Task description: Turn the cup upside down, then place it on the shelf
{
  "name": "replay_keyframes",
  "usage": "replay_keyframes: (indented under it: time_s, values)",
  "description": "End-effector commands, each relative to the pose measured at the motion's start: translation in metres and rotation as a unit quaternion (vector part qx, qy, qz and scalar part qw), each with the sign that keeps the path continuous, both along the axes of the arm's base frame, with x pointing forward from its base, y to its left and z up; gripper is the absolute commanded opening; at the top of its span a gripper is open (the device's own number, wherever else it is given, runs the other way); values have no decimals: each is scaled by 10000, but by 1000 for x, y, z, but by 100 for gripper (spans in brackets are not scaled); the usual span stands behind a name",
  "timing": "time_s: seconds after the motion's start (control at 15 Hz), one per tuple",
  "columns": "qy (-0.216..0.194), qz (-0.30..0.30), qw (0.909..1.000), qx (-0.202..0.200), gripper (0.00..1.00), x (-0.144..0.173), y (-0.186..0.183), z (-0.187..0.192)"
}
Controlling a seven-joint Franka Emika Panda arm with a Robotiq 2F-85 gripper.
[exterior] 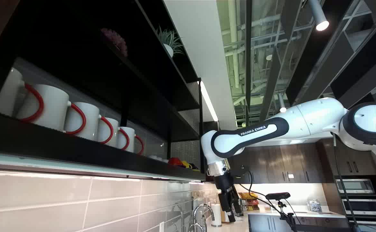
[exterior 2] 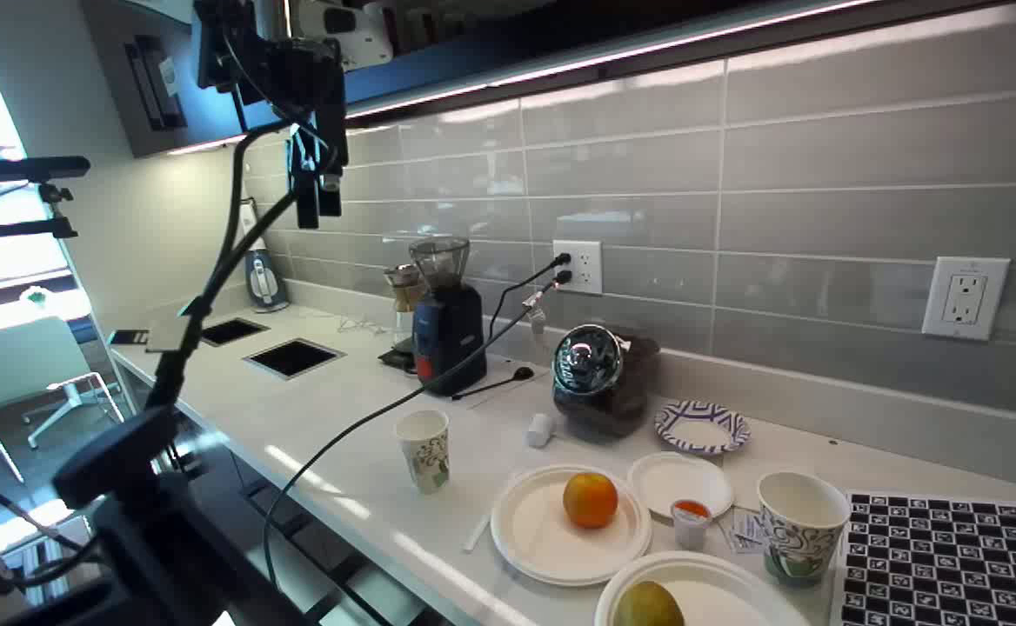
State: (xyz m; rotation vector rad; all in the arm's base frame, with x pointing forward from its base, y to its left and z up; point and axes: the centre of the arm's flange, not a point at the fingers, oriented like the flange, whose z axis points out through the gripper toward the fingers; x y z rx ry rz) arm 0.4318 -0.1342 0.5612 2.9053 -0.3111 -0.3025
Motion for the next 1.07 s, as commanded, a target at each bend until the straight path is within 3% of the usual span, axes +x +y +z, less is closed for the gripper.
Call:
replay_keyframes:
  time_s: [0.0, 0.47, 0.8, 1.0]
  values:
    - [0, 0, 10000, 0, 100, 0, 0, 0]
    - [0, 0, 10000, 0, 100, 0, 0, 0]
    - [-217, -375, 9962, 758, 100, 2, -29, -71]
    - [-680, -765, 9889, 1075, 100, 7, -42, -126]
